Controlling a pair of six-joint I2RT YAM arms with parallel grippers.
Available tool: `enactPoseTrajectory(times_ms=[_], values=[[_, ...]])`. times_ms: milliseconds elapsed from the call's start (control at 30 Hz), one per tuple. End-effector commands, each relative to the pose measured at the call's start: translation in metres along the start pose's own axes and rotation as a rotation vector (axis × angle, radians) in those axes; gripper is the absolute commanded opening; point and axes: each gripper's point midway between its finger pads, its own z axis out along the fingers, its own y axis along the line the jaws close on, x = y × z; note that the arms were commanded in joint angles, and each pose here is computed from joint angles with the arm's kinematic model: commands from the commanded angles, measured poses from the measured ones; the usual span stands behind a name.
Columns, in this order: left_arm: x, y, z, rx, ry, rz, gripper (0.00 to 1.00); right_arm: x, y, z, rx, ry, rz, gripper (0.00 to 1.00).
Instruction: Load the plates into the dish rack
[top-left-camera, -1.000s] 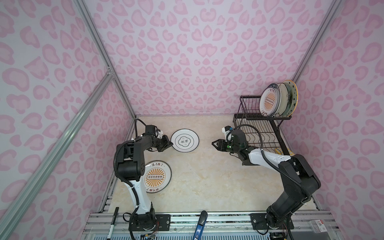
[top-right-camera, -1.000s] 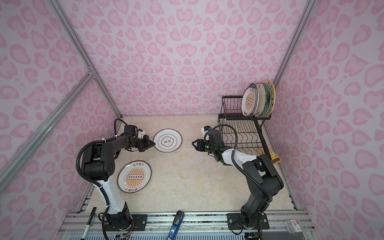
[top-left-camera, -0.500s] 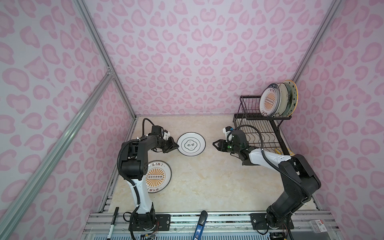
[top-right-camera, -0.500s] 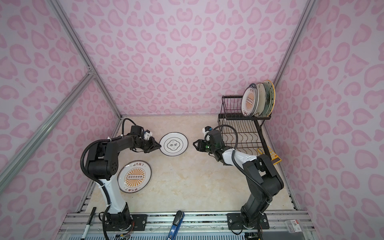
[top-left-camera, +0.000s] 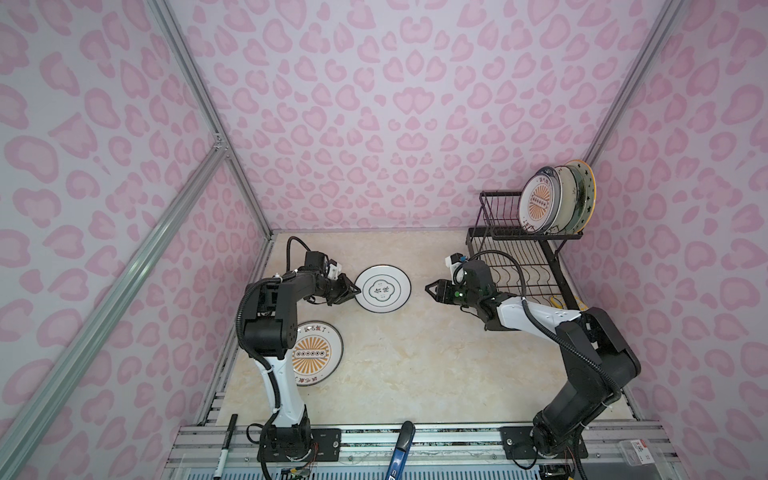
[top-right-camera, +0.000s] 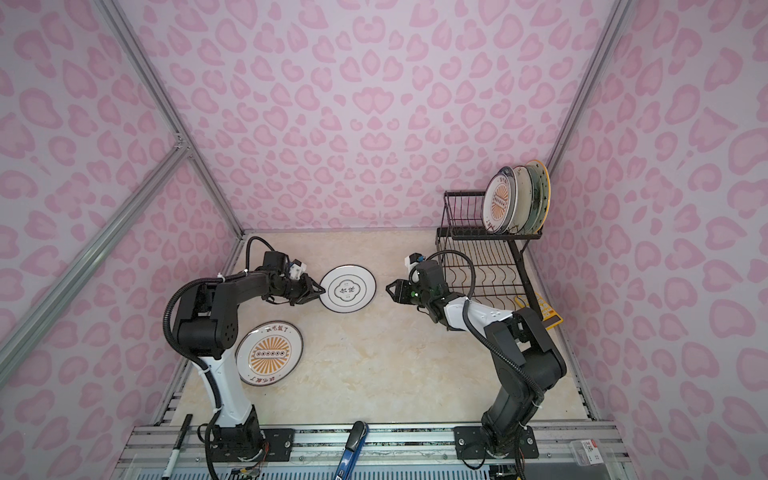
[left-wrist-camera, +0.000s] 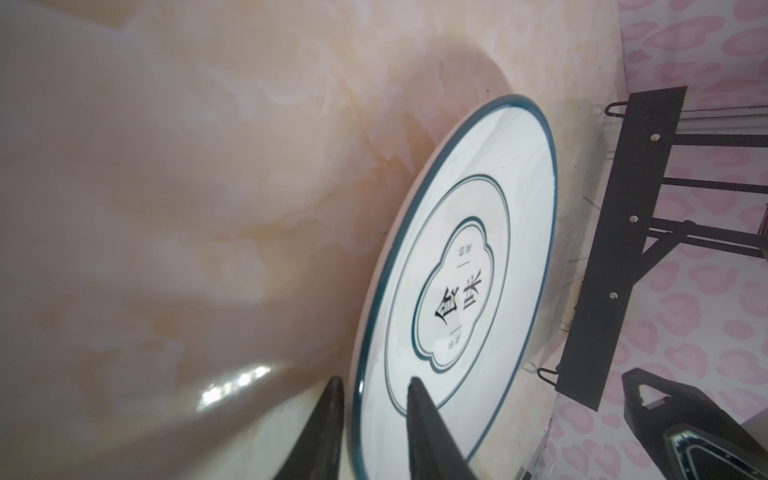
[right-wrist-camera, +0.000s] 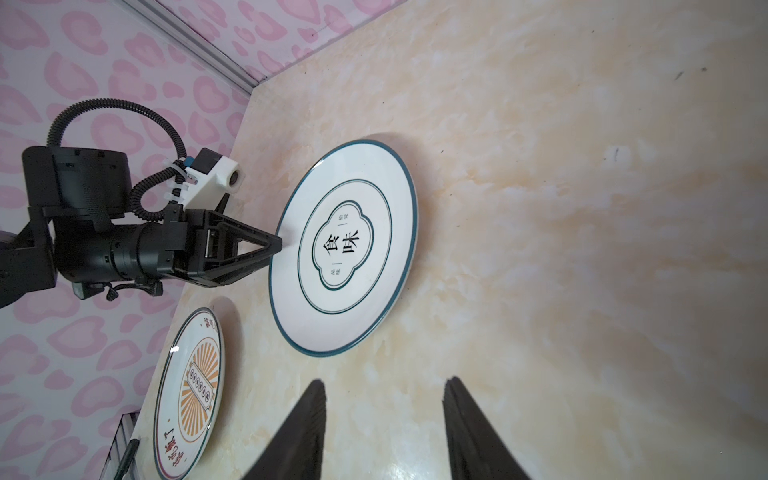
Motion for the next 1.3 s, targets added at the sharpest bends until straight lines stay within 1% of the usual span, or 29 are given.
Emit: enactPoseTrajectory(times_ms=[0,233,333,400,700,900,1067,1267], values=[[-0.001,-0.002,0.006,0.017,0.002,0.007,0.30,0.003,-0.001,0.002,-0.001,0.008,-0.007,0.46],[0.002,-0.003,0.015,0.002,0.015,0.007,0.30,0.005,-0.002,0.003,-0.001,0.013,-0.004,0.46],[0.002,-0.003,0.015,-0.002,0.013,0.008,0.19,0.007,-0.001,0.003,0.000,0.016,-0.003,0.46],[0.002,-0.003,0.015,-0.005,0.012,0.008,0.15,0.006,-0.001,0.003,-0.002,0.016,-0.004,0.46],[0.002,-0.004,0.014,-0.009,0.020,0.015,0.03,0.007,-0.002,0.004,0.001,0.021,-0.001,0.46],[0.000,-0.015,0.010,0.032,0.018,0.029,0.03,0.008,-0.002,0.006,0.002,0.028,0.002,0.47],[-0.007,-0.045,0.001,0.150,-0.002,0.049,0.03,0.008,-0.003,0.005,0.008,0.030,-0.002,0.51],[-0.014,-0.073,-0.018,0.211,-0.030,0.096,0.03,0.007,-0.001,0.007,0.001,0.036,-0.003,0.53]])
